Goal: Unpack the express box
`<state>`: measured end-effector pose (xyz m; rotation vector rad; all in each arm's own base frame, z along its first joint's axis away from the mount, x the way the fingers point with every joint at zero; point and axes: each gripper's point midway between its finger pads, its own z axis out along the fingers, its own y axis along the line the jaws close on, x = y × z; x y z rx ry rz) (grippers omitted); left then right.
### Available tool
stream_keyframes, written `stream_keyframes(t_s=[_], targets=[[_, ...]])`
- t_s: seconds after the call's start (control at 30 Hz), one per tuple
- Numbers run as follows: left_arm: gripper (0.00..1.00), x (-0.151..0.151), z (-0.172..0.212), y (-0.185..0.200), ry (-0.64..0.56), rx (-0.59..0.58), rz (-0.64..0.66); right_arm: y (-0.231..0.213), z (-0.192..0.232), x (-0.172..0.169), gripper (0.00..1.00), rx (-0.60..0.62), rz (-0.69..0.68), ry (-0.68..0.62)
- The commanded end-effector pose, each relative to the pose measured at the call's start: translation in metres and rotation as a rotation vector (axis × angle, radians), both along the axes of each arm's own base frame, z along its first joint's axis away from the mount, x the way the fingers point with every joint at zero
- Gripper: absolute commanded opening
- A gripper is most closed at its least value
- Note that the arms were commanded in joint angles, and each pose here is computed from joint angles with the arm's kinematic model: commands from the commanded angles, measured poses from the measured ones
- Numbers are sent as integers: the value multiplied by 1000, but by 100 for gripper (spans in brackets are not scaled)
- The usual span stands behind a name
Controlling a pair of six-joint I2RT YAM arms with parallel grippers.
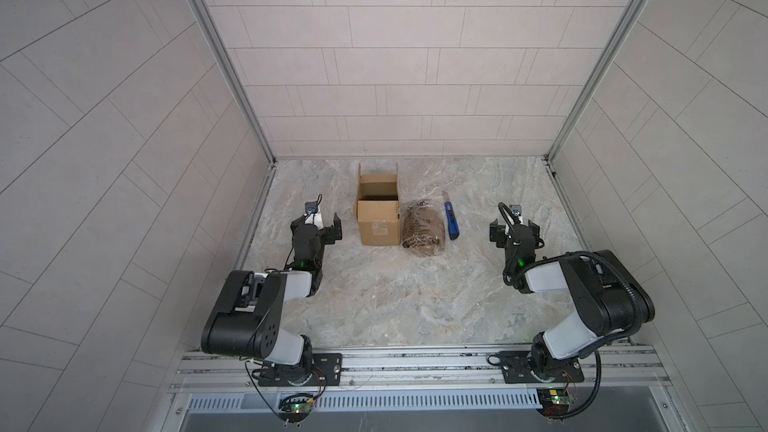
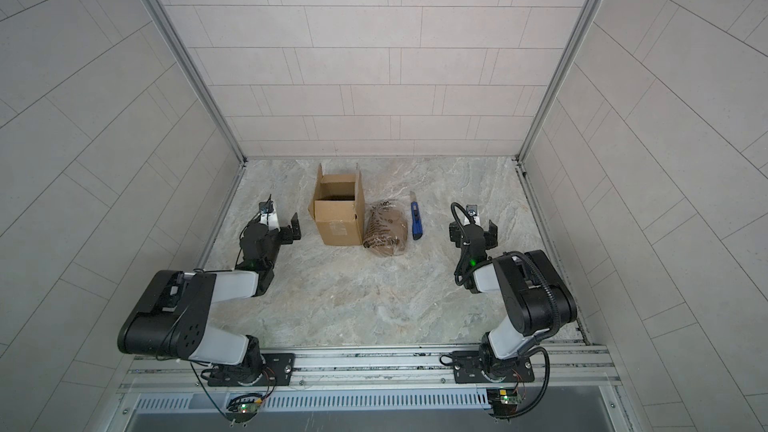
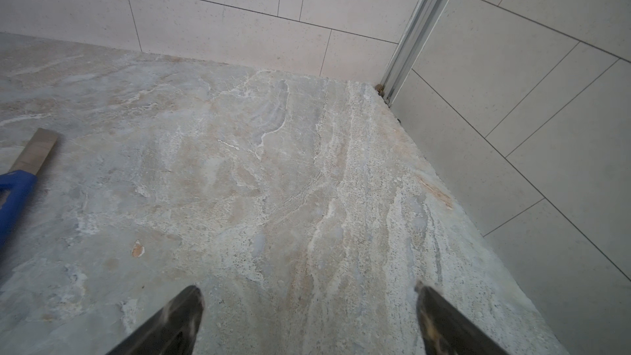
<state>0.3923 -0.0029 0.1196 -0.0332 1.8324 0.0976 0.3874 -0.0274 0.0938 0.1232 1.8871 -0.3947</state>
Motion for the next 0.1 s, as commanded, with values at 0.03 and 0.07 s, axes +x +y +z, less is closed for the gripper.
stream_keyframes(t_s=[0.03,0.07], targets=[[100,3,2,-1,1,6,-17,0,-1,1,100,2,0,3],[100,3,2,-2,-1,7,-17,0,0,1,99,2,0,3]])
